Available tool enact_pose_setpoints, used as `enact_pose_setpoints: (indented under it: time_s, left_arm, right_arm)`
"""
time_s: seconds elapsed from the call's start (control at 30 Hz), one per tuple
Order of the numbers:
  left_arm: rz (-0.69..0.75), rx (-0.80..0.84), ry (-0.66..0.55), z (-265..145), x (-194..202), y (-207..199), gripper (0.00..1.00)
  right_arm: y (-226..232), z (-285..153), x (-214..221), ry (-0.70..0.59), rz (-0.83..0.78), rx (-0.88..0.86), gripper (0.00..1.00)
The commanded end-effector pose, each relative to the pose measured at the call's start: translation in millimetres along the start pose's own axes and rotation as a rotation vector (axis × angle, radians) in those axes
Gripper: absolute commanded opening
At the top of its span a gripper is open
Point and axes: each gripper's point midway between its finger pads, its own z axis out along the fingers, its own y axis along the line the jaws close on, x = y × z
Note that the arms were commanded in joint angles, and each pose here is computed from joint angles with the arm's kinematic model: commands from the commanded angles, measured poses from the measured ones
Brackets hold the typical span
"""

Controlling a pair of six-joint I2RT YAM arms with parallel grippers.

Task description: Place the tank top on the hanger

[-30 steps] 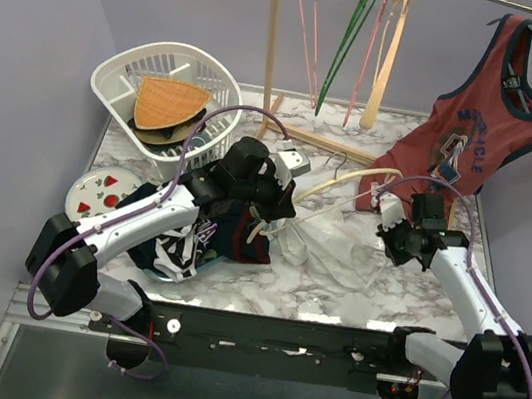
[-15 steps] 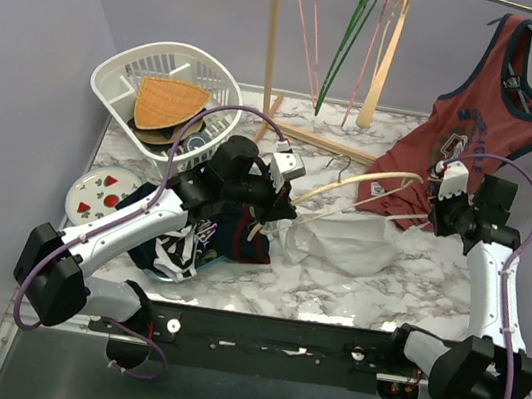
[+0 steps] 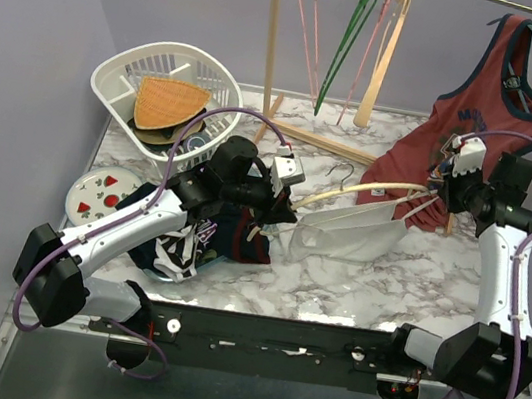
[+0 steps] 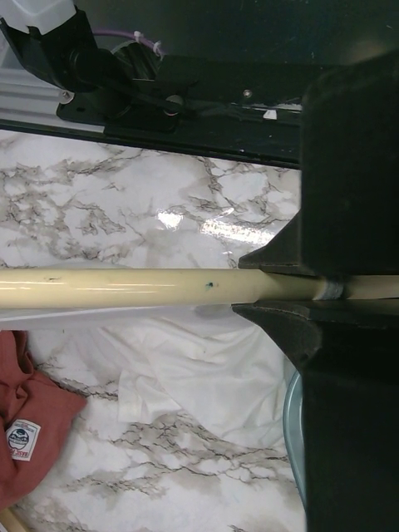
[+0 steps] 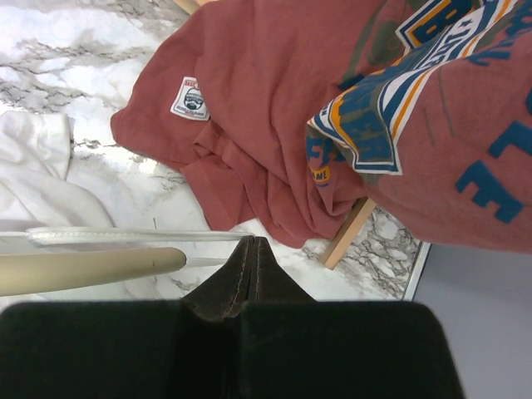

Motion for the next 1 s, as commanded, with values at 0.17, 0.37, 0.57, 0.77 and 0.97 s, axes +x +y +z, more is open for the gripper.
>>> enact_pose_setpoints:
  time_s: [0.17, 0.37, 0.57, 0.77, 0.97]
  left_arm:
    - [0.025, 0.008, -0.013, 1, -6, 2, 0.00]
    - [0.024, -0.042, -0.001, 1, -4, 11, 0.00]
    - [0.014, -0.059, 0.014, 3, -1, 16, 0.00]
    - [0.012, -0.010, 0.014, 6, 0, 8, 0.00]
    - [0.021, 0.095, 0.033, 14, 5, -13, 0.00]
  right_arm:
    - [-3, -13, -24, -0.063, -0.009, 0.001, 0.00]
    - [11, -25, -28, -0.080, -0.026, -0.050, 0.00]
    - [35, -39, -29, -0.098, -0.040, -0.144, 0.00]
    - [64, -53, -34, -0.133, -0.030, -0.268, 0.00]
    - [85, -63, -50, -0.167, -0.029, -0.346, 0.01]
